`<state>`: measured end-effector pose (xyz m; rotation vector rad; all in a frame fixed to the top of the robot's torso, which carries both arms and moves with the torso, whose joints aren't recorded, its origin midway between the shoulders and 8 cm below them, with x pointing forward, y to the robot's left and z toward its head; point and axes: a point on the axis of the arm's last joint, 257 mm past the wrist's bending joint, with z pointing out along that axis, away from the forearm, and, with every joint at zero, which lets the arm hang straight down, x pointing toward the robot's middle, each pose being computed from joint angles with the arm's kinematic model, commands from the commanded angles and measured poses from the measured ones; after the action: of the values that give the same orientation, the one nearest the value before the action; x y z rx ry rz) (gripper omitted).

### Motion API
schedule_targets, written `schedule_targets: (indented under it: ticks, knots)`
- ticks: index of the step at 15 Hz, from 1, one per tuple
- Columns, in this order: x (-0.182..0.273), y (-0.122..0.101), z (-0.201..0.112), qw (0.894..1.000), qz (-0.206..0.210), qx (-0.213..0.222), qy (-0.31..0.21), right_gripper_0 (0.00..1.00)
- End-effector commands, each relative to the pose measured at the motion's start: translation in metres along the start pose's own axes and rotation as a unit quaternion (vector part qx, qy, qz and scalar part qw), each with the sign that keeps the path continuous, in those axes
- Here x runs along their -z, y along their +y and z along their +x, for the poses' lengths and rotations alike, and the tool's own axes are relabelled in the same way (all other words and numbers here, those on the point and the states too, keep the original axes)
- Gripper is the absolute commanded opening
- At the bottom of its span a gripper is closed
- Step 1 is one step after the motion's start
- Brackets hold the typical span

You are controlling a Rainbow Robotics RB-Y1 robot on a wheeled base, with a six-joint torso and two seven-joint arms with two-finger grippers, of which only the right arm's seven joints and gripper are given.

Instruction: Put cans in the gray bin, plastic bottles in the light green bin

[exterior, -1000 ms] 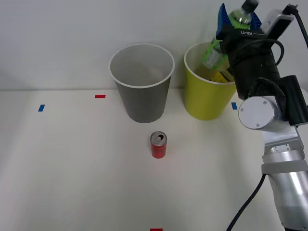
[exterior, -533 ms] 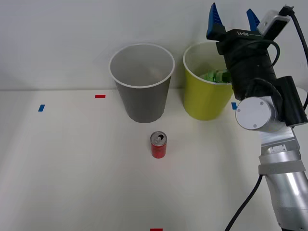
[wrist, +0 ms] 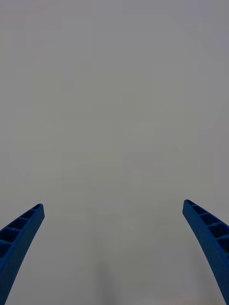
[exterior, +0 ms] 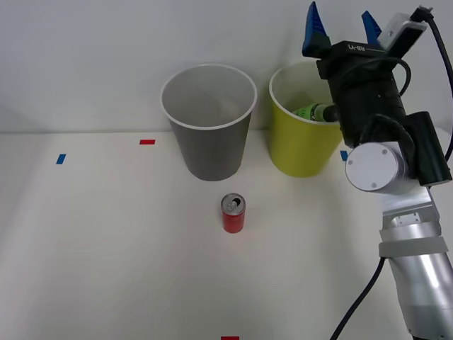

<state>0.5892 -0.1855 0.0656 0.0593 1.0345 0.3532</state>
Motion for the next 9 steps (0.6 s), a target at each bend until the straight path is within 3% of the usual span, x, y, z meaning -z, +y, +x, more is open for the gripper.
schedule_targets:
  ticks: [1, 9]
  knots:
    - [0.008, 0.003, -0.021, 1.000, -0.007, -0.003, -0.018, 1.00]
    - [0.127, 0.012, -0.032, 0.999, -0.022, -0.040, 0.011, 1.00]
